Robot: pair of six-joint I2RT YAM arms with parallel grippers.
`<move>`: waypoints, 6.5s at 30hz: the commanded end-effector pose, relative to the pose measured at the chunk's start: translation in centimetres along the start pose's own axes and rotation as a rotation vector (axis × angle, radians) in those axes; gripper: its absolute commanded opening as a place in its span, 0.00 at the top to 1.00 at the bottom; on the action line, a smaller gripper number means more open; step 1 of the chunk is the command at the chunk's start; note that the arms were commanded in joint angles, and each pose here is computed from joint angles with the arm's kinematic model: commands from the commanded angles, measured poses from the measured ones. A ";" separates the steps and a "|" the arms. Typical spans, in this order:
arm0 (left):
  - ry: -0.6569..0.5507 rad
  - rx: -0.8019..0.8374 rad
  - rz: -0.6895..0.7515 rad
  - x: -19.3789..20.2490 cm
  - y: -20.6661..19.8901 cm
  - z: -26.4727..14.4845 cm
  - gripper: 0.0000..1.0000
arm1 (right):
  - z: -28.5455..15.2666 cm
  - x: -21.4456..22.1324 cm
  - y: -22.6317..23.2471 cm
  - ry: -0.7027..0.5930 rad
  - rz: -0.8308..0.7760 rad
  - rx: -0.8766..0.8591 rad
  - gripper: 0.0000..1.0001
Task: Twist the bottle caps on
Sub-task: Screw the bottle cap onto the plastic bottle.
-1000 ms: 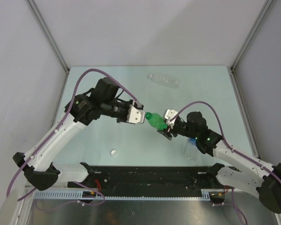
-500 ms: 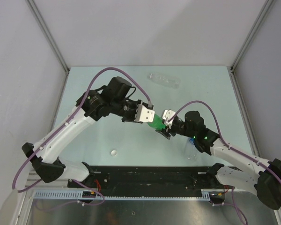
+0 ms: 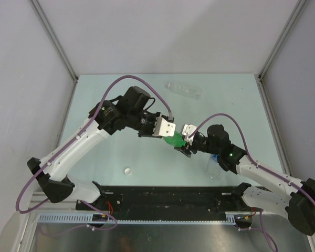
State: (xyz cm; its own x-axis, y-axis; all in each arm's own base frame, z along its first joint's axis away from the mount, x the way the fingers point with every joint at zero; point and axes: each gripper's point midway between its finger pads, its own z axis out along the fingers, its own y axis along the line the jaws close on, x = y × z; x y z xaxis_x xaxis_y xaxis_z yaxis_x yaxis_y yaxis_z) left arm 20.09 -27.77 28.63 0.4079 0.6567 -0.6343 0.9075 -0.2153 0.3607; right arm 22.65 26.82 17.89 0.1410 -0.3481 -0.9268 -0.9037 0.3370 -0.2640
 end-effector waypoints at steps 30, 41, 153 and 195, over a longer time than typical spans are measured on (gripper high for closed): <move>0.044 0.134 0.028 0.9 -4.0 3.0 0.80 | -2.4 -8.7 0.6 -0.314 -0.092 -0.040 1.00; -0.008 0.102 0.004 -0.2 -3.1 1.7 0.82 | -4.4 -9.7 0.6 -0.393 -0.102 -0.013 1.00; -1.025 -0.467 -0.443 -13.3 8.0 -7.6 0.00 | -12.0 -17.9 -5.3 -0.808 0.302 0.299 1.00; -1.102 -0.404 -0.607 -12.5 5.8 0.0 0.31 | -8.8 -17.8 -3.3 -0.795 0.319 0.083 1.00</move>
State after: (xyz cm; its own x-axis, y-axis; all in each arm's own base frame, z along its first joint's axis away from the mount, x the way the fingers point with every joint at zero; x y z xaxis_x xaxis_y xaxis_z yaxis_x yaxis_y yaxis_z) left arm 20.28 -37.37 37.72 -0.0328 -0.3600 -0.9324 0.9612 0.2442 -0.1281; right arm 20.23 24.55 34.49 0.0918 0.4299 -0.8982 -0.9100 0.4025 0.0997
